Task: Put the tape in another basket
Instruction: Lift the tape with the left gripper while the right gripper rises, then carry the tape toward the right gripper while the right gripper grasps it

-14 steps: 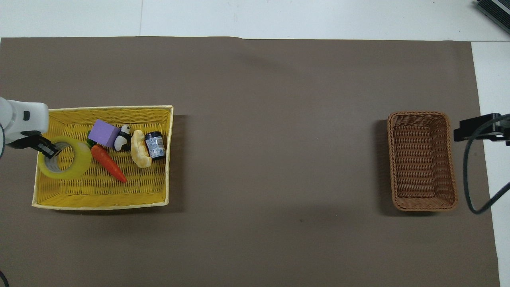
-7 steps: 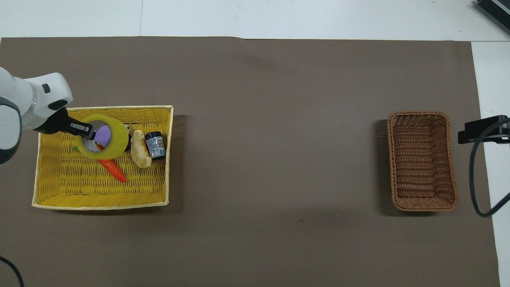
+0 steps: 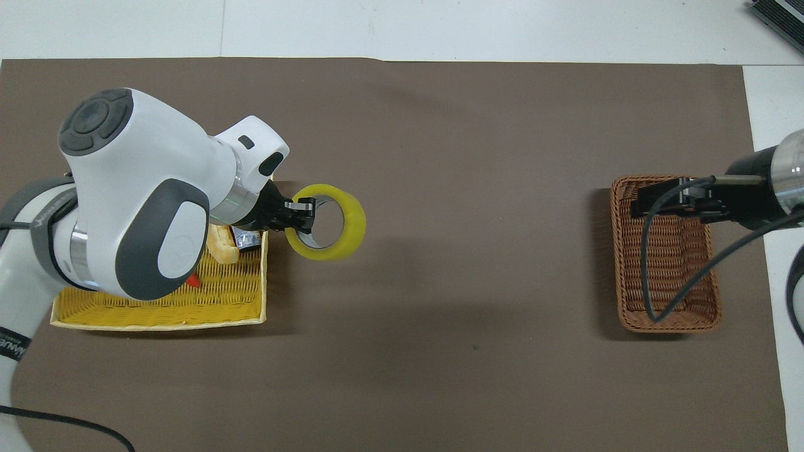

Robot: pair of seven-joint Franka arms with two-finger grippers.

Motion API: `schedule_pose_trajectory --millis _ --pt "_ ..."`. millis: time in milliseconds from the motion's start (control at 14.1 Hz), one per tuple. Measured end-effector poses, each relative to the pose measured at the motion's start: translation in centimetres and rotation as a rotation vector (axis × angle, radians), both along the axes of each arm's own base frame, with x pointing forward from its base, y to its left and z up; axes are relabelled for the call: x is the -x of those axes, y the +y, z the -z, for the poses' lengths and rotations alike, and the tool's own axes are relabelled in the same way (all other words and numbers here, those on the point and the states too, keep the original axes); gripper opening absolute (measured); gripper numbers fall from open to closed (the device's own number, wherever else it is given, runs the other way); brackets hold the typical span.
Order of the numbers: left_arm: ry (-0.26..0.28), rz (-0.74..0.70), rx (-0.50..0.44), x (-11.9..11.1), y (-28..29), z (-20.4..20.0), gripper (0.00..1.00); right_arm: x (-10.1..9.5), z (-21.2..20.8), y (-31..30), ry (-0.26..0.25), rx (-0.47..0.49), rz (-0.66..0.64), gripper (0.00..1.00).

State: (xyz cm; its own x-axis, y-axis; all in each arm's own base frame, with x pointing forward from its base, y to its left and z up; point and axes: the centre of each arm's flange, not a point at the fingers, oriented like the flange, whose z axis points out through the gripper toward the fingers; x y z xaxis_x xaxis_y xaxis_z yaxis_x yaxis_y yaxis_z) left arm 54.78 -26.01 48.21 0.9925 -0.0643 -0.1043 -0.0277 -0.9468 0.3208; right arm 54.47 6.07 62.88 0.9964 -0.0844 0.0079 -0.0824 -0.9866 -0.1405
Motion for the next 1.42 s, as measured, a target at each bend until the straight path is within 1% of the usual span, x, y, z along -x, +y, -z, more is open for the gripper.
schedule_pose_trajectory --millis 142,356,498,641,783,925,1068,1210,1423 --pt "0.003 -0.006 0.084 1.1 -3.0 0.5 0.22 -0.3 0.9 1.1 0.025 -0.068 0.006 1.00" --pt "-0.004 -0.014 0.177 3.5 -7.8 2.2 0.22 -0.9 2.7 2.8 0.082 -0.220 0.013 1.00" --pt "-0.017 -0.015 0.216 4.8 -10.1 2.5 0.22 -1.3 3.9 4.2 0.111 -0.300 0.014 1.00" --pt "-0.018 -0.007 0.244 5.8 -11.8 2.3 0.22 -1.5 5.2 5.2 0.142 -0.375 0.025 1.00" --pt "-0.015 0.008 0.267 7.0 -13.5 2.0 0.22 -1.5 7.1 6.1 0.162 -0.437 0.045 1.00" --pt "-0.020 0.009 0.279 8.1 -15.1 1.7 0.22 -1.2 9.1 7.6 0.174 -0.498 0.034 1.00" --pt "-0.036 -0.004 0.298 8.8 -16.4 1.0 0.22 -0.8 11.1 8.3 0.181 -0.541 0.008 1.00" --pt "-0.050 -0.017 0.320 9.3 -17.4 0.1 0.22 -0.6 12.0 8.2 0.183 -0.554 -0.019 1.00" --pt "-0.055 -0.039 0.352 9.0 -17.7 -1.1 0.22 0.1 12.4 8.0 0.182 -0.570 -0.044 1.00"
